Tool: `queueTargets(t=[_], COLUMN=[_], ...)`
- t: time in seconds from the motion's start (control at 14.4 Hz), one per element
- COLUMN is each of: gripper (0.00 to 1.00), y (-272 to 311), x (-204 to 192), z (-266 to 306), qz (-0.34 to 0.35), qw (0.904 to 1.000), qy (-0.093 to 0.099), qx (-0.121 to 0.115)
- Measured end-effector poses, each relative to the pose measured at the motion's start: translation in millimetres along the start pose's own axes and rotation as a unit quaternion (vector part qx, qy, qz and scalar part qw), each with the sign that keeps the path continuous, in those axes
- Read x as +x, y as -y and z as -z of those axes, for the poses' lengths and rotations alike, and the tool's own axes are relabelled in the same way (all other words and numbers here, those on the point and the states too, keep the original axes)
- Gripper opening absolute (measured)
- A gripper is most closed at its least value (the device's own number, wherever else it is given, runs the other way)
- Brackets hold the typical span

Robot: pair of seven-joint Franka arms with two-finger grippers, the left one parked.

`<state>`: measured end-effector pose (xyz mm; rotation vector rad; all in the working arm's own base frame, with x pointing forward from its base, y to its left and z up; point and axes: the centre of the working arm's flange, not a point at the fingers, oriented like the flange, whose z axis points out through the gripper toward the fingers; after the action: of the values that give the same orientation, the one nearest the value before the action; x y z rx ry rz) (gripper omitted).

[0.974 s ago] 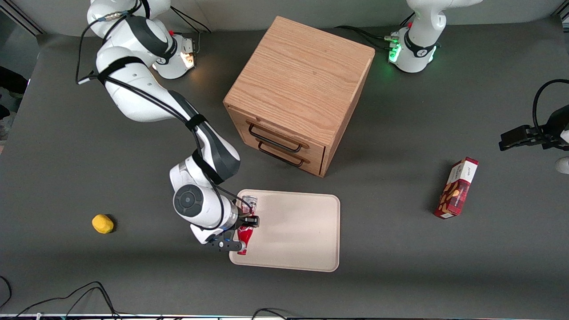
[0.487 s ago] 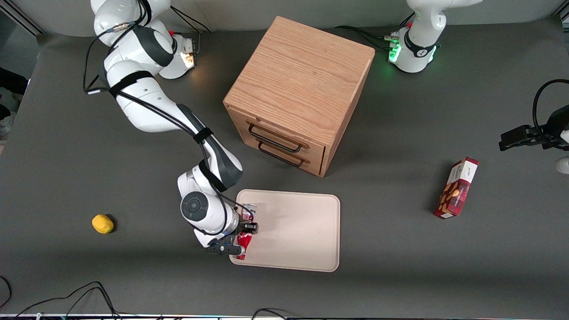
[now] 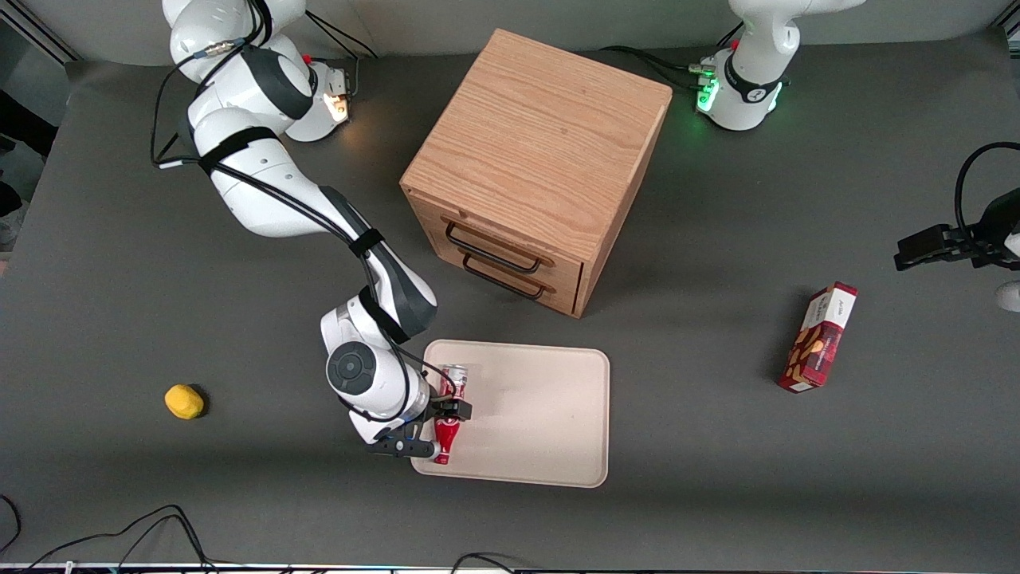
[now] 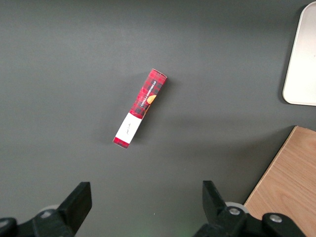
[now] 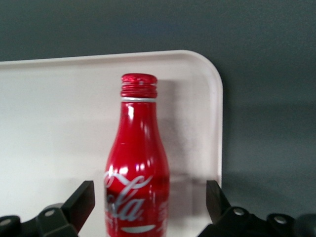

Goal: Place coke bottle on tray

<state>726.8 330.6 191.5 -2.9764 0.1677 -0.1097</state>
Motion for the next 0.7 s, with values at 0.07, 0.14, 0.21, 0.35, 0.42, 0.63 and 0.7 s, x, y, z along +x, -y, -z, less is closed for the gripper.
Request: queueTargets(t=[0.07, 0.14, 0.21, 0.35, 0.42, 0.63, 0.7], gripper=[1.00, 1.00, 1.00, 1.00, 1.00, 1.00, 1.00], y=[0, 0, 0, -1, 0, -2, -8], x=[0, 0, 0, 4, 7, 24, 31], z=[0, 0, 1, 7, 16, 76, 106], qz=[0.000, 0.000, 0.000, -0.001, -0.002, -0.007, -0.011], qw=[1.0000, 1.0000, 1.0000, 1.0000, 0.9999, 0.9992, 0.9991], qy=[0.000, 0.000, -0.001, -0.007, -0.014, -0.039, -0.042], qx=[0.000, 0.000, 0.000, 0.002, 0.005, 0.008, 0.003])
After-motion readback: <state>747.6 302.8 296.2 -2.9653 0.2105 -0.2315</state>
